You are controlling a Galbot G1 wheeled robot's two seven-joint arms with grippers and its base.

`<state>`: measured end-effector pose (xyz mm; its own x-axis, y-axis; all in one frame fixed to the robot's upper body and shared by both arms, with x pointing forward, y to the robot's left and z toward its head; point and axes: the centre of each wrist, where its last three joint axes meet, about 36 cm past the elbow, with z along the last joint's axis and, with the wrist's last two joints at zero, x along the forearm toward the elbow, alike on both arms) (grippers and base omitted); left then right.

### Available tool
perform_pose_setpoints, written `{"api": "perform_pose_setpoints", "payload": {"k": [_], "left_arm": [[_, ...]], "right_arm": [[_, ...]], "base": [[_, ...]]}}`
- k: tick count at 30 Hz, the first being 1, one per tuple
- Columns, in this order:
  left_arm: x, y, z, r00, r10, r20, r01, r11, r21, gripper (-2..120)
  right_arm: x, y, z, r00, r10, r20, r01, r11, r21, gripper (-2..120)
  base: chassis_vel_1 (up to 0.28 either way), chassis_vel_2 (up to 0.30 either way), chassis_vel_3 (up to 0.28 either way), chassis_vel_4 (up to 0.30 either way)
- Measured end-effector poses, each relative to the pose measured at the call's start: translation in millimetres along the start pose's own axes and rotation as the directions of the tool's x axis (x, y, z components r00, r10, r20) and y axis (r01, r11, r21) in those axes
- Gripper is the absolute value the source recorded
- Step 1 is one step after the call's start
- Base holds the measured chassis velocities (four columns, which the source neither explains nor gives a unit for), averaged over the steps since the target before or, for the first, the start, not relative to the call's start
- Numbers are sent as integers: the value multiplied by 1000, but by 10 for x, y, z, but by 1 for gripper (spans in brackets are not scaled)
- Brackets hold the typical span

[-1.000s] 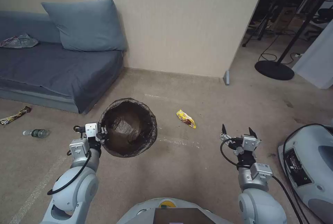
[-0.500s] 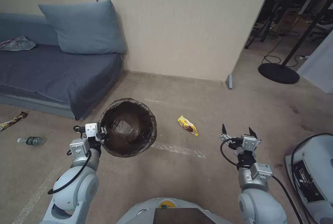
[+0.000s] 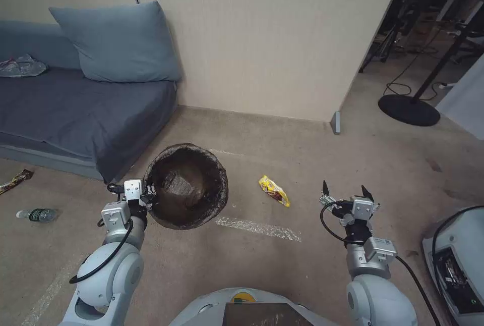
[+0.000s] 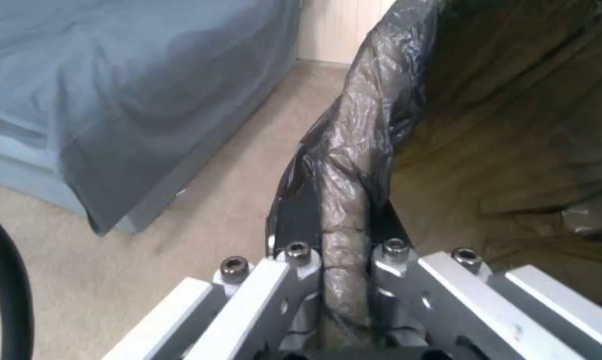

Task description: Pick up the trash bin, then pick up the garbage from the floor and place it into the trash bin.

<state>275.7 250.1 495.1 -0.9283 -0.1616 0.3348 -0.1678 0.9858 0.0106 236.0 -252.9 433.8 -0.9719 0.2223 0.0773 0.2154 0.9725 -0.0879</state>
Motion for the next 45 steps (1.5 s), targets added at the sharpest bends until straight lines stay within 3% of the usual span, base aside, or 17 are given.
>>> {"api": "perform_pose_setpoints", "payload": {"k": [45], "left_arm": [[18, 6, -31, 1000, 0, 11, 0, 1000, 10, 2]], "right_arm": [[10, 5, 13, 1000, -8, 4, 8, 1000, -1, 100]], "base": [[-107, 103, 102, -100]]}}
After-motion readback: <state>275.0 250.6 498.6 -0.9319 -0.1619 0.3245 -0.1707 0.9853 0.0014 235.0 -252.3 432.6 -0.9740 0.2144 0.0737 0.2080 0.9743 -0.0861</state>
